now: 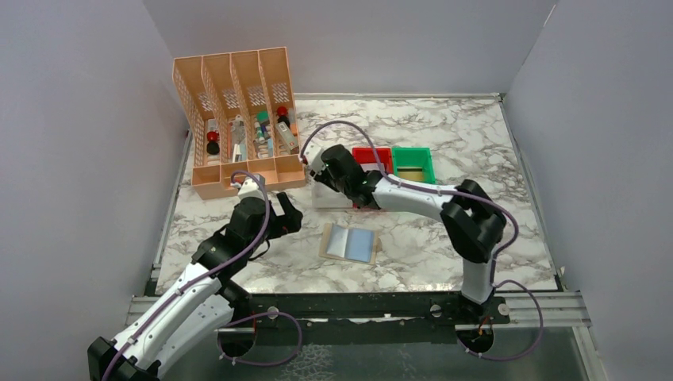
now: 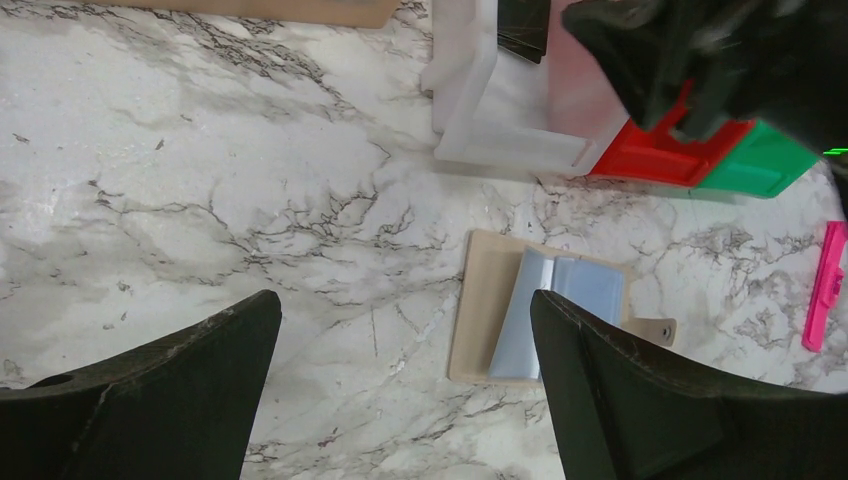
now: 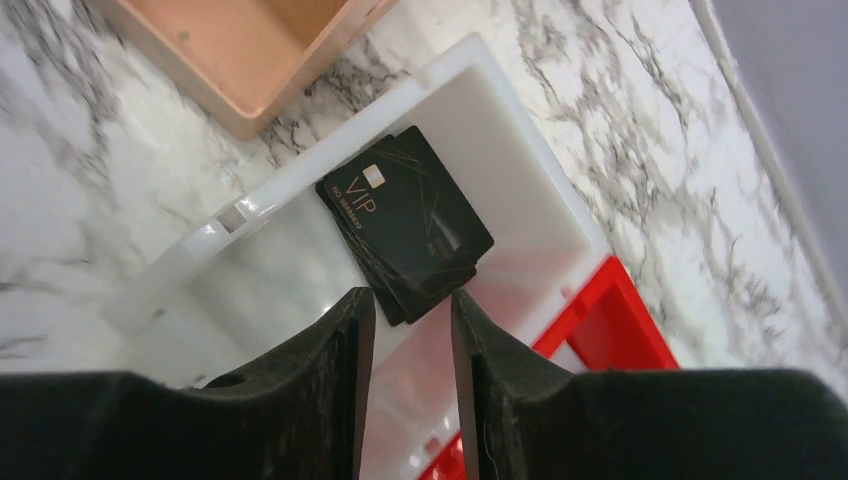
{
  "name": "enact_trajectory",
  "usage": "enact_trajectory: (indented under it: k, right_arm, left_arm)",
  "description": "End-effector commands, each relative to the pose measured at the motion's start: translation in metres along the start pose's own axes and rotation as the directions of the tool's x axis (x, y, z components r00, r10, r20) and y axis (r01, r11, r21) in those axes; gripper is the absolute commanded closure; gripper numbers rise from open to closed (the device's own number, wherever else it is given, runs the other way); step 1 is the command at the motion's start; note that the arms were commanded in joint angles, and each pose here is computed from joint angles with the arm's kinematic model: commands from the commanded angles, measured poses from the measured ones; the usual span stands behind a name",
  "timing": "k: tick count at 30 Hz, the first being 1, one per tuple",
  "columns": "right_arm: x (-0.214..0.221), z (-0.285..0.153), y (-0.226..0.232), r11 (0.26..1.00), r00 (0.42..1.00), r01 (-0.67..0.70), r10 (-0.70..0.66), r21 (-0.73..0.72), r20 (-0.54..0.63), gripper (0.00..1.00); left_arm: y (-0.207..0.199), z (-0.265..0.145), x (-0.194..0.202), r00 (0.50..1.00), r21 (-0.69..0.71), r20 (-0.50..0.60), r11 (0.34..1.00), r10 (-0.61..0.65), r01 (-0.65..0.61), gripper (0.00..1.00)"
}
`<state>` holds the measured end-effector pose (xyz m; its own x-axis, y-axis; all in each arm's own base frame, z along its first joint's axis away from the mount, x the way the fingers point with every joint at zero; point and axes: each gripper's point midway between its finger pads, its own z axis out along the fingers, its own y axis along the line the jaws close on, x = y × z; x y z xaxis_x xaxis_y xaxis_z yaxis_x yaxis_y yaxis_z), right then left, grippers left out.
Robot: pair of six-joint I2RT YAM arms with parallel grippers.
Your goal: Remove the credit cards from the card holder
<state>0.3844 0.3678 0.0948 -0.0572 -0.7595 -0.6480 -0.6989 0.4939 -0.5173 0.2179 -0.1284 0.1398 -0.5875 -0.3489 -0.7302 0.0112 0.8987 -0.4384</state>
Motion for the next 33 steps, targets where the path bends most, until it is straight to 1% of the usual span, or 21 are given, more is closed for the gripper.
enact_trajectory:
  k: [1, 2, 4, 7, 8, 9, 11, 13, 16, 19, 23, 26, 29, 33]
  right_arm:
    - [-0.026, -0.054, -0.011, 0.909, 0.907, -0.417, 0.416, 0.008, 0.061, 0.61]
    - [-0.019, -0.064, -0.004, 0.863, 0.863, -0.504, 0.504, -0.005, 0.021, 0.61]
    - [-0.003, -0.081, 0.015, 0.751, 0.750, -0.660, 0.658, -0.024, -0.066, 0.61]
    - [0.023, -0.104, 0.051, 0.603, 0.603, -0.795, 0.776, -0.061, -0.187, 0.61]
    - [0.030, -0.110, 0.061, 0.562, 0.564, -0.824, 0.797, -0.074, -0.215, 0.61]
    - [0.040, -0.114, 0.070, 0.540, 0.540, -0.839, 0.808, -0.071, -0.237, 0.60]
    - [0.061, -0.121, 0.080, 0.517, 0.501, -0.856, 0.821, -0.013, -0.274, 0.58]
    - [0.083, -0.126, 0.086, 0.514, 0.475, -0.856, 0.821, 0.049, -0.316, 0.57]
    - [0.097, -0.131, 0.095, 0.499, 0.450, -0.864, 0.823, 0.063, -0.345, 0.55]
    - [0.109, -0.135, 0.104, 0.472, 0.413, -0.878, 0.832, 0.082, -0.370, 0.55]
    - [0.129, -0.134, 0.115, 0.462, 0.378, -0.878, 0.831, 0.129, -0.407, 0.54]
    - [0.140, -0.131, 0.124, 0.473, 0.369, -0.868, 0.817, 0.150, -0.444, 0.53]
    - [0.134, -0.126, 0.136, 0.454, 0.368, -0.887, 0.807, 0.087, -0.461, 0.54]
    - [0.113, -0.121, 0.148, 0.400, 0.365, -0.916, 0.803, -0.027, -0.472, 0.61]
  left_arm:
    - [-0.007, 0.001, 0.003, 1.000, 0.040, -0.009, 0.999, -0.026, 0.027, 0.01]
    - [-0.007, 0.001, 0.003, 1.000, 0.045, -0.011, 0.999, -0.028, 0.029, 0.02]
    - [-0.009, 0.002, 0.005, 0.999, 0.055, -0.015, 0.998, -0.033, 0.034, 0.02]
    - [-0.012, 0.004, 0.006, 0.999, 0.065, -0.020, 0.997, -0.042, 0.043, 0.03]
    - [-0.013, 0.005, 0.007, 0.999, 0.072, -0.025, 0.996, -0.042, 0.043, 0.03]
    - [-0.016, 0.006, 0.007, 0.999, 0.083, -0.027, 0.996, -0.042, 0.044, 0.03]
    - [-0.024, 0.008, 0.009, 0.999, 0.125, -0.041, 0.992, -0.025, 0.030, 0.05]
    - [-0.042, 0.009, 0.016, 0.997, 0.231, -0.076, 0.973, 0.011, 0.007, 0.07]
    - [-0.067, 0.012, 0.031, 0.988, 0.364, -0.149, 0.931, 0.040, 0.017, 0.13]
    - [-0.082, 0.018, 0.047, 0.972, 0.437, -0.227, 0.898, 0.060, 0.046, 0.17]
    - [-0.085, 0.032, 0.072, 0.939, 0.454, -0.330, 0.888, 0.096, 0.069, 0.17]
    - [-0.086, 0.039, 0.088, 0.913, 0.461, -0.391, 0.883, 0.115, 0.086, 0.19]
    - [-0.090, 0.043, 0.104, 0.889, 0.479, -0.432, 0.874, 0.149, 0.087, 0.25]
    - [-0.093, 0.047, 0.122, 0.864, 0.474, -0.473, 0.877, 0.174, 0.083, 0.38]
